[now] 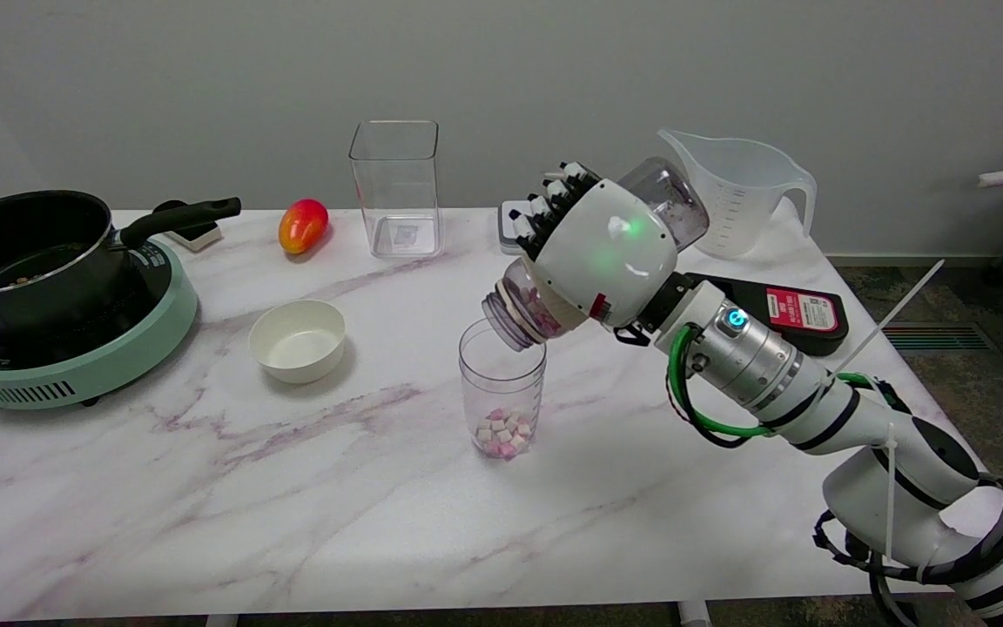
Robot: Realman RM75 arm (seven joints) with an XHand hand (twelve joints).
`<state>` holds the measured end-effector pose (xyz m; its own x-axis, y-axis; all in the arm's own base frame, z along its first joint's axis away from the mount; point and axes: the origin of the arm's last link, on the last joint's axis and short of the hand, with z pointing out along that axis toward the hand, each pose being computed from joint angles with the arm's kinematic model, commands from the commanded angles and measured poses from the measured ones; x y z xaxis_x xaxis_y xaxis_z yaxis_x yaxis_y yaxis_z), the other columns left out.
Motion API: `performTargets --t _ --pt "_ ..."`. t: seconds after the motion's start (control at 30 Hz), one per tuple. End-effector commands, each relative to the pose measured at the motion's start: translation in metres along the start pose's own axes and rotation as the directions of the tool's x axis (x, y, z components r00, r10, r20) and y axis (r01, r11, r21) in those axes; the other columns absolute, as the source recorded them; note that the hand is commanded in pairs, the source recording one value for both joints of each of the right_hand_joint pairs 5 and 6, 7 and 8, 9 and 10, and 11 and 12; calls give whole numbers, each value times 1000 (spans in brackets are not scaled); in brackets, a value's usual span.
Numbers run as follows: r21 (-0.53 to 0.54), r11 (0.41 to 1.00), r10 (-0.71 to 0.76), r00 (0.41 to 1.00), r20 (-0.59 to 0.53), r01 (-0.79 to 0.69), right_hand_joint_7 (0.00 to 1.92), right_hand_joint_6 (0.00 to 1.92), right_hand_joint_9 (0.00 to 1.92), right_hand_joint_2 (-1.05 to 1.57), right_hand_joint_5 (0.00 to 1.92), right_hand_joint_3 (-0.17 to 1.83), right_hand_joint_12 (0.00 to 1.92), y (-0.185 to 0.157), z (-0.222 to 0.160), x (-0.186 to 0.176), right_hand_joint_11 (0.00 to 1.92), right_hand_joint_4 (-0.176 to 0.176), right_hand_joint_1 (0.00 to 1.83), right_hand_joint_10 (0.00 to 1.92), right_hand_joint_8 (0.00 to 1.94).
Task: Pour the contents of the bottle into the measuring cup.
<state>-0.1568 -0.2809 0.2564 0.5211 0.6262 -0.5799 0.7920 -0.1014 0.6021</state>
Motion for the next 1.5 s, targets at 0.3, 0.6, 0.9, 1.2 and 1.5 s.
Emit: performTargets --t 0.3,0.6,0.9,1.2,1.5 --pt "11 999 -46 995 -92 47 1920 1920 1617 1571 1920 197 1399 10 8 12 1399 0 1285 1617 1920" --pt "0 998 -65 995 -71 65 1920 1920 1616 1571 1920 198 1400 21 6 6 1400 0 1285 1616 1920" --pt "10 998 -68 996 -54 69 1920 1920 1603 1571 1920 202 1396 22 5 3 1396 0 1274 1603 1920" --pt "10 998 -64 997 -53 64 1920 1920 1601 1571 1920 203 1396 22 6 2 1396 0 1275 1601 1920" --pt "17 998 -55 997 -55 56 1920 1920 1600 1571 1920 204 1396 19 6 3 1396 0 1275 1600 1920"
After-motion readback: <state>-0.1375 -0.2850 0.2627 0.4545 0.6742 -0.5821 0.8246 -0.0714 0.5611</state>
